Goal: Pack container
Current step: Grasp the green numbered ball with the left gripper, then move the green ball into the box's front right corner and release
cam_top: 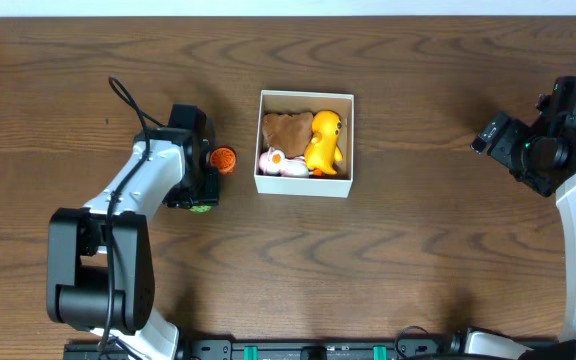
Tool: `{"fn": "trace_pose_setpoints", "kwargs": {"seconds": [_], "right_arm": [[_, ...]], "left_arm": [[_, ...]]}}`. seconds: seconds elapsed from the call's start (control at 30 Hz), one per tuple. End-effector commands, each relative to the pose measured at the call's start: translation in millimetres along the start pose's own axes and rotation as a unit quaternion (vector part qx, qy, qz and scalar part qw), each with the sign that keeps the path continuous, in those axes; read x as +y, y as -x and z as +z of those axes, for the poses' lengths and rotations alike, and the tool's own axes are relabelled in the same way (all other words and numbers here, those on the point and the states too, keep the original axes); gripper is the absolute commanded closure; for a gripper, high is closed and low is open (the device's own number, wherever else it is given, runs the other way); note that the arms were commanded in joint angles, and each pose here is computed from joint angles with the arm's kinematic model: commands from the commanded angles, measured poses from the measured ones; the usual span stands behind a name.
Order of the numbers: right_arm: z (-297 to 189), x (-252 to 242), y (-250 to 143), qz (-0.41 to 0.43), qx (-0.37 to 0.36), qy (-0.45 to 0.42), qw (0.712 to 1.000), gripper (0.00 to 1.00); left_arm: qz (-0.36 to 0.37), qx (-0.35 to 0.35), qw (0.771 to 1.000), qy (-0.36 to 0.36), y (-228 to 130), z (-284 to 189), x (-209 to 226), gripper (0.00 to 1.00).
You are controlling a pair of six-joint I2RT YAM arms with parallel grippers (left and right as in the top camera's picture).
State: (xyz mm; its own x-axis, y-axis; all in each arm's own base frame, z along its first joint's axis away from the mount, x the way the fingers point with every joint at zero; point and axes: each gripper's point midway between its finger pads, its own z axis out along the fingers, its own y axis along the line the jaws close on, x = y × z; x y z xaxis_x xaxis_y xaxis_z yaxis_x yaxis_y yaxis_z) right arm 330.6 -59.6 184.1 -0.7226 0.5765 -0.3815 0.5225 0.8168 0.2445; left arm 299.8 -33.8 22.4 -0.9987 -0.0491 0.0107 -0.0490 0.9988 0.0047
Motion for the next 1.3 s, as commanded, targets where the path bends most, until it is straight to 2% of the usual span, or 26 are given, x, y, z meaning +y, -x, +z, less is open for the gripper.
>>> {"fn": "trace_pose_setpoints", "kwargs": {"seconds": [0.0, 0.17, 0.3, 0.5, 0.67, 0.83, 1.1, 1.27], "right_arm": [[0.7, -1.0, 0.0, 0.006, 0.002, 0.000, 1.000, 0.01], [0.7, -0.7, 0.6, 0.006, 0.001, 0.001, 1.000, 0.01], [0.7, -0.7, 0.6, 0.006, 0.001, 0.001, 1.000, 0.01], [0.7, -0.7, 0.6, 0.006, 0.001, 0.001, 1.000, 0.01], [0.7, -0.8, 0.4, 0.006, 0.001, 0.001, 1.000, 0.01], [0.7, -0.8, 0.2, 0.006, 0.002, 0.000, 1.000, 0.01], [0.6, -1.5, -1.2, 0.006, 0.004, -0.001, 1.000, 0.01], [0.6, -1.5, -1.1, 0.007, 0.004, -0.001, 1.000, 0.01]], "left_arm": [[0.008, -0.038, 0.999, -0.010, 18.1, -43.2, -5.3, 0.60], [0.023, -0.106, 0.993, -0.046, 30.4, -119.4, -23.7, 0.61], [0.062, -0.187, 0.976, -0.089, 33.2, -177.9, -55.5, 0.61], [0.150, -0.260, 0.945, -0.128, 24.2, -214.2, -120.1, 0.61], [0.220, -0.248, 0.932, -0.143, 17.1, -194.3, -180.0, 0.61], [0.256, -0.211, 0.934, -0.133, 22.7, -144.5, -219.8, 0.61], [0.262, -0.161, 0.943, -0.124, 31.2, -86.8, -235.6, 0.59], [0.264, -0.155, 0.941, -0.143, 26.7, -90.2, -240.9, 0.47]]}}
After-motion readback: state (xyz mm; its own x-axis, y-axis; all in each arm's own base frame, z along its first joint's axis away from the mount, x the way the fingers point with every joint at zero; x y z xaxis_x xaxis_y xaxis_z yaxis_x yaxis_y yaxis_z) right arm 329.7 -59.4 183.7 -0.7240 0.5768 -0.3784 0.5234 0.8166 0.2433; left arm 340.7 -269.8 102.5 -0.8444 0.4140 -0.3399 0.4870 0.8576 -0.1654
